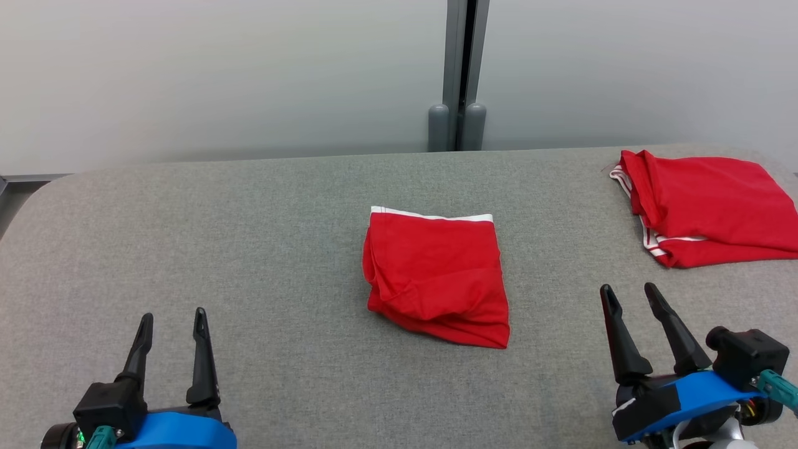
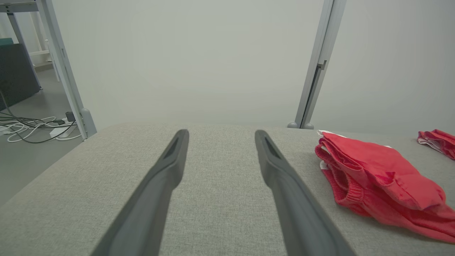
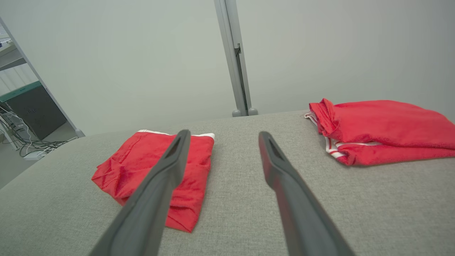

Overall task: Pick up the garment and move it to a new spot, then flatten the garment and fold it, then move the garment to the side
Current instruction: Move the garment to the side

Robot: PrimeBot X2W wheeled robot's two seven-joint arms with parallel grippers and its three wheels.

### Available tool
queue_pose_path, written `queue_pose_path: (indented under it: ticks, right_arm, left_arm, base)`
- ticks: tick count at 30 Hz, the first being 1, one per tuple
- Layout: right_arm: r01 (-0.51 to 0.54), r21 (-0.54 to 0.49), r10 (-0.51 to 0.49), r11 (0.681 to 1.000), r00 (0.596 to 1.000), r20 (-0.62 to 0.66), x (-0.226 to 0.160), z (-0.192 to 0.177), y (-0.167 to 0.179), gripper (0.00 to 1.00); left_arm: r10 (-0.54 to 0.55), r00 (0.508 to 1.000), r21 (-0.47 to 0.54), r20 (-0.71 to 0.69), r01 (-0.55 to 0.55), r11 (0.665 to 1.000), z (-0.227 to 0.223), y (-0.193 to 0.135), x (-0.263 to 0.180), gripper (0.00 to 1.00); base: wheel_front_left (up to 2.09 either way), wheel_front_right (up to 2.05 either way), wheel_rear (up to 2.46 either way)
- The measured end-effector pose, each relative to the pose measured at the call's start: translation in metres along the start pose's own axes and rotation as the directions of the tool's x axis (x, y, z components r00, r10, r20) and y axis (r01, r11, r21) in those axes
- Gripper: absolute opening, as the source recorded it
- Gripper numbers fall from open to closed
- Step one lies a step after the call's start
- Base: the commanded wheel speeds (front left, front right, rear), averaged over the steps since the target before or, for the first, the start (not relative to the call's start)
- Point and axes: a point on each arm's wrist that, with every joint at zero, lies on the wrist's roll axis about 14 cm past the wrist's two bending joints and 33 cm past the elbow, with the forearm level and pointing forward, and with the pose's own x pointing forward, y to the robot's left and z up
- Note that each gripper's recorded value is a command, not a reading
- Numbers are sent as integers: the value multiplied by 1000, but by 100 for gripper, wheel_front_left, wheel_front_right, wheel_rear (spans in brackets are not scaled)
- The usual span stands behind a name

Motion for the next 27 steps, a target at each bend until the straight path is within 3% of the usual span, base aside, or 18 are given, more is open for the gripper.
queue_pose_path:
  ticks: [18, 27]
  right_arm:
    - [-1, 4, 2, 1000, 1000, -30, 4, -10, 0, 100]
    - [-104, -58, 104, 993, 995, -5, 40, 6, 32, 100]
  left_arm:
    - [10, 1000, -1, -13, -10, 1000, -4, 2, 0, 100]
    - [17, 1000, -7, -18, -17, 1000, -7, 4, 5, 100]
  base:
    - [0, 0, 0]
    - [0, 0, 0]
